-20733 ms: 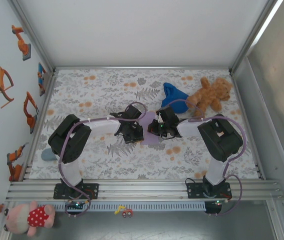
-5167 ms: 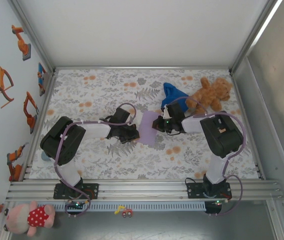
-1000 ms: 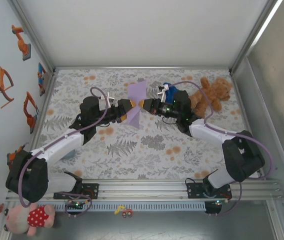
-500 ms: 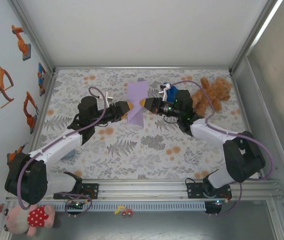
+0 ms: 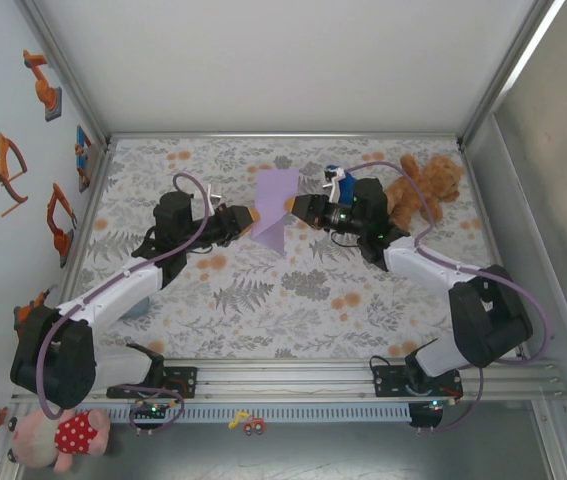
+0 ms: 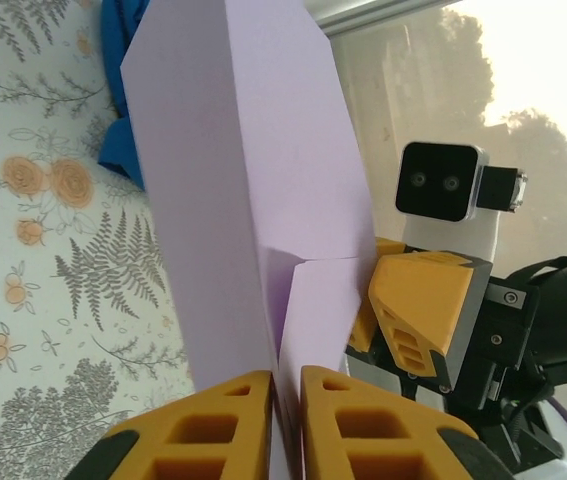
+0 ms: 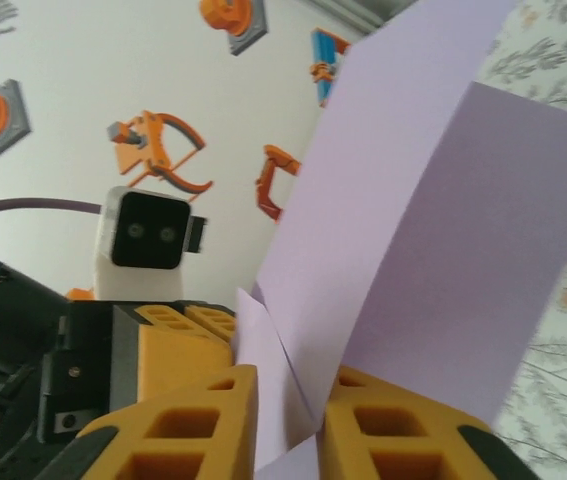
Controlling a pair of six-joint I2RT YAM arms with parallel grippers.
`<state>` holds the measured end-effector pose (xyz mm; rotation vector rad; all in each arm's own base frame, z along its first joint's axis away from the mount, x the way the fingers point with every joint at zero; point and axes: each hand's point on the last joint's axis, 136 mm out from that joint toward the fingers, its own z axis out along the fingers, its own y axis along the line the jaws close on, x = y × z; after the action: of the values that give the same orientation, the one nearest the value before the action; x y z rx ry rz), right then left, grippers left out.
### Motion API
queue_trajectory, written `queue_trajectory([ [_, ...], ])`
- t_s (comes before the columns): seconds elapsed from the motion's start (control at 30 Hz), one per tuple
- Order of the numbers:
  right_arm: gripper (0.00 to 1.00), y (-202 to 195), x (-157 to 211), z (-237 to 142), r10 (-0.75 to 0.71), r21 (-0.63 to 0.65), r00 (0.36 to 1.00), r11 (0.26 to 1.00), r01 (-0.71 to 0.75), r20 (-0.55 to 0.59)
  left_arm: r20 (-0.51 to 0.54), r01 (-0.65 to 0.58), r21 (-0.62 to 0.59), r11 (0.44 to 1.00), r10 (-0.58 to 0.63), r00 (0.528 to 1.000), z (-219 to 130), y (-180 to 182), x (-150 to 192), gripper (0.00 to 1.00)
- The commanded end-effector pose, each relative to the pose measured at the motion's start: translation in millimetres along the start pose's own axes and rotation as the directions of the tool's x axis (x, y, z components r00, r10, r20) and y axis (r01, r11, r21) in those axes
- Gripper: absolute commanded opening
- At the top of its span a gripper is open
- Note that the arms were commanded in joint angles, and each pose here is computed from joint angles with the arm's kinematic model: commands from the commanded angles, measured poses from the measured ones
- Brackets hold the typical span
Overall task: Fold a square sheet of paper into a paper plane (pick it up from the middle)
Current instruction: Turn over the paper at the center of the table.
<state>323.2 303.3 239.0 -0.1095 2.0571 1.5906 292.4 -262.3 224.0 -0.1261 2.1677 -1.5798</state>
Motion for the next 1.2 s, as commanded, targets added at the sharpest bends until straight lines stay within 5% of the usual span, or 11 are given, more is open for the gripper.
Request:
queue_trajectory([
  [0.0,0.25,-5.9,-4.8,-13.2,-0.067,0.110,0.998,0.992,0.064,0.021,0.004,-0.041,-0.019,0.999,0.041,0.999,-0.7,-0.9,-5.5,0.13],
  [0.23,0.28,-30.2,-15.6,-42.8,-0.130,0.341,0.989,0.935,0.100,0.066,-0.016,-0.100,-0.211,0.972,0.099,0.995,-8.1,25.0,-8.0,0.08],
  [0.37,0.28,-47.7,-25.3,-69.9,-0.185,0.520,0.978,0.848,0.107,0.101,-0.049,-0.211,-0.474,0.855,0.214,0.976,-31.3,51.3,-12.6,0.06],
  [0.5,0.28,-54.0,-32.3,-95.1,-0.243,0.625,0.961,0.773,0.110,0.132,-0.145,-0.343,-0.685,0.643,0.341,0.929,-55.7,62.1,-18.3,0.07],
  [0.7,0.27,-58.6,-34.4,-112.0,-0.274,0.681,0.949,0.726,0.096,0.159,-0.311,-0.442,-0.865,0.237,0.439,0.843,-83.8,70.6,-38.1,0.07],
  [0.87,0.27,-69.0,-33.7,-126.4,-0.279,0.737,0.944,0.674,0.062,0.176,-0.483,-0.455,-0.873,-0.176,0.444,0.755,-96.5,73.6,-55.6,0.07],
  [0.97,0.27,-75.8,-32.9,-136.0,-0.281,0.770,0.941,0.637,0.035,0.190,-0.587,-0.483,-0.809,-0.337,0.409,0.699,-81.1,77.3,-54.4,0.07],
  [1.07,0.26,-81.3,-31.9,-145.3,-0.279,0.794,0.937,0.607,0.004,0.208,-0.640,-0.527,-0.767,-0.367,0.368,0.675,-51.3,90.3,-41.1,0.06],
  [1.17,0.26,-85.6,-30.2,-152.9,-0.276,0.811,0.935,0.584,-0.021,0.222,-0.634,-0.567,-0.773,-0.283,0.335,0.697,-19.1,110.7,-19.9,0.08],
])
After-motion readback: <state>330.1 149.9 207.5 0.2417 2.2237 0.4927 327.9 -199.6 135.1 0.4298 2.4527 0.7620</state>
